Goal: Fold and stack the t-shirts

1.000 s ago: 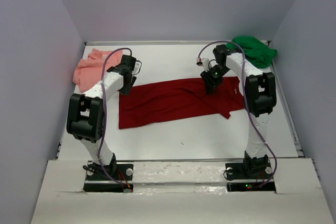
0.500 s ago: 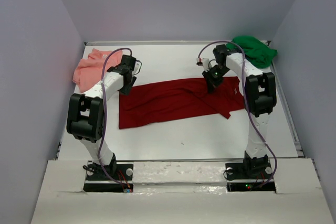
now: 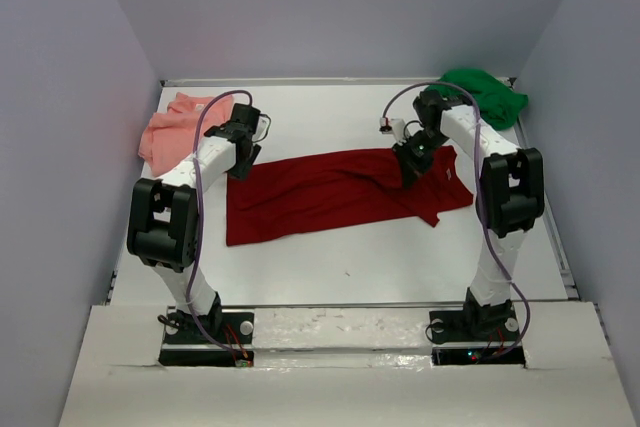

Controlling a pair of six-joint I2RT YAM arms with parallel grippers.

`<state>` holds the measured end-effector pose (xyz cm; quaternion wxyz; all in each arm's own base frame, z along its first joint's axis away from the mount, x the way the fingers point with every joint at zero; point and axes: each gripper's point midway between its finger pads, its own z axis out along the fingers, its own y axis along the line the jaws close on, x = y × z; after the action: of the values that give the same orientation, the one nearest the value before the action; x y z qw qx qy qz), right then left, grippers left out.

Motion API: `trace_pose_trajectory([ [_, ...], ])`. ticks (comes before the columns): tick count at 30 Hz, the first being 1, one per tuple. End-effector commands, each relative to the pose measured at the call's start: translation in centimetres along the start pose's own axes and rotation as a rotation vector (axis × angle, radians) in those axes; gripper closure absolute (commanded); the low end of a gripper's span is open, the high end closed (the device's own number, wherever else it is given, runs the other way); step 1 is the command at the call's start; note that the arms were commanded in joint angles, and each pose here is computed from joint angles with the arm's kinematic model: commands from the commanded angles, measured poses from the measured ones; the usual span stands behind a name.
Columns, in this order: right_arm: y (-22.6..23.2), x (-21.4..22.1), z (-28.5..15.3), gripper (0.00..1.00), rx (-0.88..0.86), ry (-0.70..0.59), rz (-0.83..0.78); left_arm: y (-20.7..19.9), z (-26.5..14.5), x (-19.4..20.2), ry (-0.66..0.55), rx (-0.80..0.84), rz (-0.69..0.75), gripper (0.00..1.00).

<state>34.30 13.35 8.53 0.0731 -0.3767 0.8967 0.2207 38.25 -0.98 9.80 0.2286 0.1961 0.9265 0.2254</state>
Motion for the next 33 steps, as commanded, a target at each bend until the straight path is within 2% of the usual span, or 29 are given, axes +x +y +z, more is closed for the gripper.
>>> trace_pose_trajectory([
  [1,2.1,0.4,-1.2,1.0,-0.038,-0.015,-0.022,0.9,-1.7,-1.5,-0.048,-0.01,-0.015,0.28],
  [9,4.1,0.1,-1.5,1.0,-0.156,-0.017,-0.001,0.8,-1.6,-1.6,-0.049,-0.009,-0.013,0.28],
  [15,6.3,-0.3,0.2,1.0,-0.25,0.005,-0.011,0.7,-1.6,-1.5,-0.05,-0.008,-0.014,0.28],
  [33,8.7,0.9,3.7,1.0,-0.326,0.112,-0.027,0.5,-1.5,-1.3,-0.048,0.001,-0.011,0.28],
])
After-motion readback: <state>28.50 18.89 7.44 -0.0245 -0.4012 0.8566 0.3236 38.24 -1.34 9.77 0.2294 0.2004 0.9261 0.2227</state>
